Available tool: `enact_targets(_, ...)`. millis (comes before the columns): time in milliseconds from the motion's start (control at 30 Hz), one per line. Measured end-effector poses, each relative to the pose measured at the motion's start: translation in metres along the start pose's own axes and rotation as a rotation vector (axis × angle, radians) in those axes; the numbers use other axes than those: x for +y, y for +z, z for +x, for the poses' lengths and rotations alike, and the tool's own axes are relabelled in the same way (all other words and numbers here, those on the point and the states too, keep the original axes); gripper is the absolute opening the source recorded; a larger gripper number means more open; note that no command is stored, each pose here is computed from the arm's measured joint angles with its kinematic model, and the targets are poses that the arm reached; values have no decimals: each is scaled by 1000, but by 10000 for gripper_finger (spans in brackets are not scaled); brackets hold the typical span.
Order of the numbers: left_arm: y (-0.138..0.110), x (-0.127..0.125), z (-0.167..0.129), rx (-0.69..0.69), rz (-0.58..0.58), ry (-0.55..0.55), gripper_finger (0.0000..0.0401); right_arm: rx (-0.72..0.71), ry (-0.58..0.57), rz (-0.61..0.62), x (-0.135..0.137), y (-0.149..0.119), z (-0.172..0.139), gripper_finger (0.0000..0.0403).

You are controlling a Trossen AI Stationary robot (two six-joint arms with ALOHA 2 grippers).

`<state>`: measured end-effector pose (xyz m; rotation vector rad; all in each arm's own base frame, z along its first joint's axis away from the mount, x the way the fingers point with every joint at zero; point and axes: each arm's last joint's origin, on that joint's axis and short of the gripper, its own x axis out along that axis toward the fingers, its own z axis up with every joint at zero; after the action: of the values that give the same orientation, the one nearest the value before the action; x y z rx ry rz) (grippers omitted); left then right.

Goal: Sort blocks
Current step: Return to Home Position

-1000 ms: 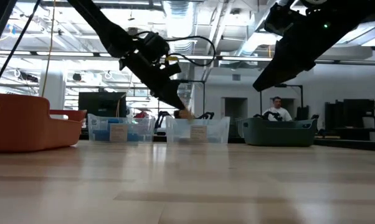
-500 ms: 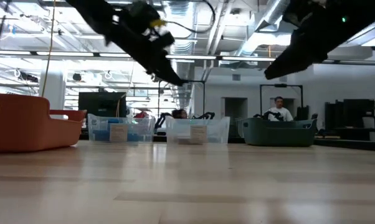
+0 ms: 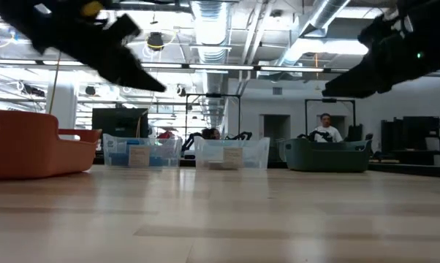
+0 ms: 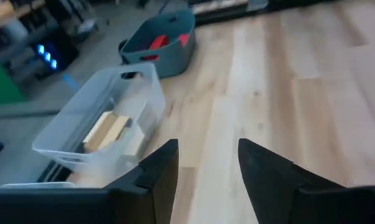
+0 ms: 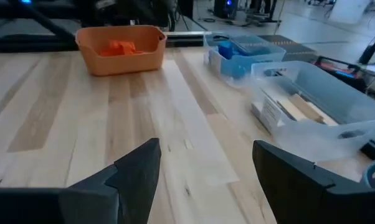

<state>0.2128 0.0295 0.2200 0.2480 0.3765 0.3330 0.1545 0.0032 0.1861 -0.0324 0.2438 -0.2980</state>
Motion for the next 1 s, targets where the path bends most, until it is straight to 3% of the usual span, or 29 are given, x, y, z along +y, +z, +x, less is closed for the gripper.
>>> enact_targets(167,-33,-12,-26,-134,-27,7,149,-61,12,80,-23,-13,-6,285)
enact_targets(433,-61,-23,-56,-188,-87,-31,131,-197,-39,163,-49,-25,-21,285)
enact_targets(767,-77,-30,-93,-249,-171,-136,86,-327,-53,198,-53,-24,-40,285)
enact_targets(1000,-79,-29,-115,-313,-222,-289,50,-290,-51,284,-53,-31,-44,285)
